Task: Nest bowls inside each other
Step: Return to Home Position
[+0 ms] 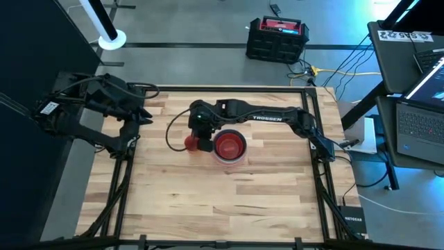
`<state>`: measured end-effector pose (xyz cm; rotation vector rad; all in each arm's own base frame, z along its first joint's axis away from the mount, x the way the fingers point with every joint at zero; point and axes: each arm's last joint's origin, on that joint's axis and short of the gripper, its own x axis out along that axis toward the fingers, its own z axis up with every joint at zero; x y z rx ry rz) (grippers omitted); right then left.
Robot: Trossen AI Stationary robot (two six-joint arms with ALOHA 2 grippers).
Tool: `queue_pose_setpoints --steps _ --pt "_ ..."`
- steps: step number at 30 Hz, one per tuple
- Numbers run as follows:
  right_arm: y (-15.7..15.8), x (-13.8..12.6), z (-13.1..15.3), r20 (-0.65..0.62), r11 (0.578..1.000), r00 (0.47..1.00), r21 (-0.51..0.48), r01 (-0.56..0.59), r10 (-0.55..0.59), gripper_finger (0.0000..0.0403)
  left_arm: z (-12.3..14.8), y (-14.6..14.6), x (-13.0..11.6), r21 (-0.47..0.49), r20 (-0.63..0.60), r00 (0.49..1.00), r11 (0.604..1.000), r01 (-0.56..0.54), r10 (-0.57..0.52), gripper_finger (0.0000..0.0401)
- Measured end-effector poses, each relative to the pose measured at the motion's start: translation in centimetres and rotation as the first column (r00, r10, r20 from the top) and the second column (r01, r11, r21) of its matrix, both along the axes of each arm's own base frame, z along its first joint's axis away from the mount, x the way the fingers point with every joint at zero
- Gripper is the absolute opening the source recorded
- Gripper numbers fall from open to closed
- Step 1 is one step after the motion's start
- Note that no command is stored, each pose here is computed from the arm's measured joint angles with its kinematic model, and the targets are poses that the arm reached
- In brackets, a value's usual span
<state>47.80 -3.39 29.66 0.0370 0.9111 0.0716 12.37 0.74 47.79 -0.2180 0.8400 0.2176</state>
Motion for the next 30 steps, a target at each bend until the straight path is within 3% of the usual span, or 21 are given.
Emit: queue_pose_setpoints --steps 17,25,30 --pt "6.3 -11.9 12.7 0.037 0.993 0.993 -0.026 0.112 -0.111 0.0003 0.9 -0.2 -3.0 0.119 0.085 0.986 0.984 0.13 -0.141 0.0001" --pt "7.9 -19.0 17.0 0.168 0.983 0.971 -0.039 0.177 -0.168 0.0 2.6 -0.4 -8.3 0.127 0.354 0.928 0.989 0.074 -0.115 0.0" --pt "7.5 -23.0 17.9 0.361 0.992 0.925 0.01 0.125 -0.12 0.0 3.5 -0.5 -11.6 0.144 0.528 0.841 0.988 0.048 -0.117 0.0"
